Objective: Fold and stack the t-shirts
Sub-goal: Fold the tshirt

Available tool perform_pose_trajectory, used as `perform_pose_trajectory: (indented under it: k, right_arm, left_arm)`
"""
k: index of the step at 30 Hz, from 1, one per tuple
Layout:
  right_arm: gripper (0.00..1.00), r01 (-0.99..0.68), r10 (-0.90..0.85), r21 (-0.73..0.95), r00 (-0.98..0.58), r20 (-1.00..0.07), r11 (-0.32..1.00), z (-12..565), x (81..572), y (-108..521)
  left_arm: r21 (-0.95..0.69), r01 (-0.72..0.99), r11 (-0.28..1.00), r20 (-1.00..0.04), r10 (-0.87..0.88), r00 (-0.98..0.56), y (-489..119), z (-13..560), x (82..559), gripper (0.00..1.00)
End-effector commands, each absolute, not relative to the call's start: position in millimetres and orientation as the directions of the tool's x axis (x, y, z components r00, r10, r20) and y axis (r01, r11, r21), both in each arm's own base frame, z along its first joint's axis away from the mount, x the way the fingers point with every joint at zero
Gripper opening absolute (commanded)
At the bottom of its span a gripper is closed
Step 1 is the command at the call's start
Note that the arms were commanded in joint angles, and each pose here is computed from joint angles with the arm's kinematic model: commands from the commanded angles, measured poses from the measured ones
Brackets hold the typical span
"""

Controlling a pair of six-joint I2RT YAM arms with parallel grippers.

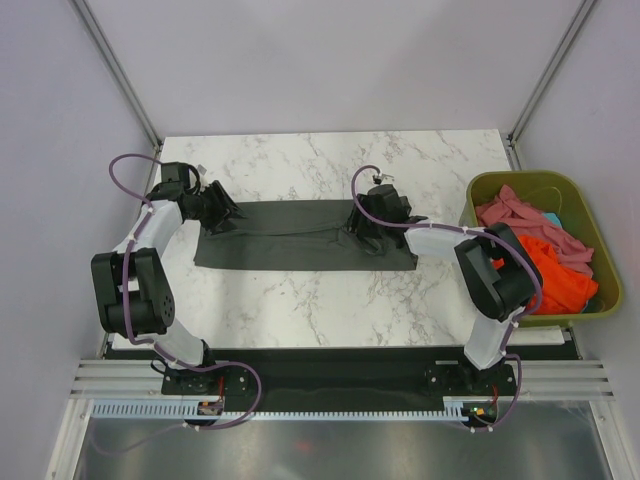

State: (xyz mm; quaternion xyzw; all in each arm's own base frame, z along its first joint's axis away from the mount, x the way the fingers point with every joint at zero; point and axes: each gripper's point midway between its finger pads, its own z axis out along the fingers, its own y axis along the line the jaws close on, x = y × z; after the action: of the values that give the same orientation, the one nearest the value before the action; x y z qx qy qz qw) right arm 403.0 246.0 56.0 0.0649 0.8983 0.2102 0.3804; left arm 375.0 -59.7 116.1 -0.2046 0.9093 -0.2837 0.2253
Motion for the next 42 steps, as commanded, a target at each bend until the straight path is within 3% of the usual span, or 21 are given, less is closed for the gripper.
perform_pose_trajectory:
  k: [1,11,24,42]
  right_arm:
    - [0.60,-0.080,0.304,0.477,-0.676,-0.671,0.875,64.2,410.0,260.5]
    - [0.60,-0.170,0.297,0.529,-0.669,-0.682,0.832,73.0,404.7,278.5]
    - [0.56,-0.148,0.371,0.580,-0.636,-0.676,0.801,90.5,392.0,271.9]
    - [0.53,-0.191,0.408,0.701,-0.697,-0.590,0.687,94.8,363.2,292.3]
  left_arm:
    - [-0.609,-0.181,0.772,-0.360,-0.473,-0.804,-59.5,130.9,380.0,0.56]
    - [-0.605,-0.184,0.775,-0.361,-0.473,-0.804,-58.5,130.2,380.0,0.55]
    - [-0.600,-0.186,0.778,-0.366,-0.474,-0.801,-57.6,131.0,378.3,0.54]
    - [-0.597,-0.187,0.780,-0.371,-0.475,-0.798,-56.9,131.6,376.5,0.54]
